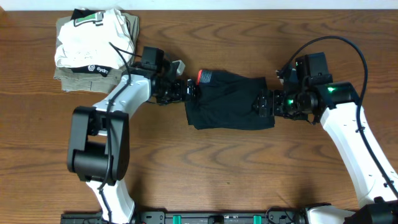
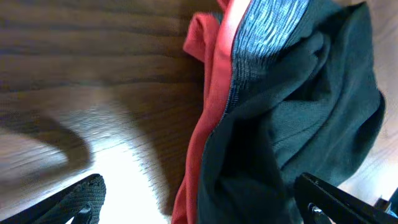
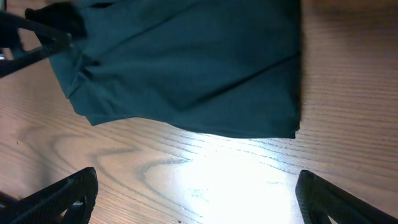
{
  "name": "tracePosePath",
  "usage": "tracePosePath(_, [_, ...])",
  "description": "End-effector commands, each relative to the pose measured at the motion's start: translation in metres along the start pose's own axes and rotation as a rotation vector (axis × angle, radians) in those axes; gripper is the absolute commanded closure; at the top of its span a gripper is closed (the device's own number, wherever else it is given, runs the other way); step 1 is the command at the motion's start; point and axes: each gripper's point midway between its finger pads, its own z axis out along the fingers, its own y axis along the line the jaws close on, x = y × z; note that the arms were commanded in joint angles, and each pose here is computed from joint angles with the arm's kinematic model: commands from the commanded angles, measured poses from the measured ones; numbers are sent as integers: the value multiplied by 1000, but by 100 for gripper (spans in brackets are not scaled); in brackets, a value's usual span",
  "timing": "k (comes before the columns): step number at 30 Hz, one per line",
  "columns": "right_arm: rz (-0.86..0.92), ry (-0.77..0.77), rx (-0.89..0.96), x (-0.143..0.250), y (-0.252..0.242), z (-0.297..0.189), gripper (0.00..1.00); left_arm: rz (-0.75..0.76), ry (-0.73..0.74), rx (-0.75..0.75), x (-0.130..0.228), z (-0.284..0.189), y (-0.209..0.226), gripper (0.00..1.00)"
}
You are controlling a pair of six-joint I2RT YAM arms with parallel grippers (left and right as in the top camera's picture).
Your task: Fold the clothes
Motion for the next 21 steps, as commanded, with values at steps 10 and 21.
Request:
tracePosePath(10, [16, 9, -4, 2, 3, 2, 1, 58, 84, 53, 22, 44, -30, 2])
tracePosePath(21, [18, 16, -2, 3, 2, 2, 1, 83, 111, 57, 31, 56, -38, 64])
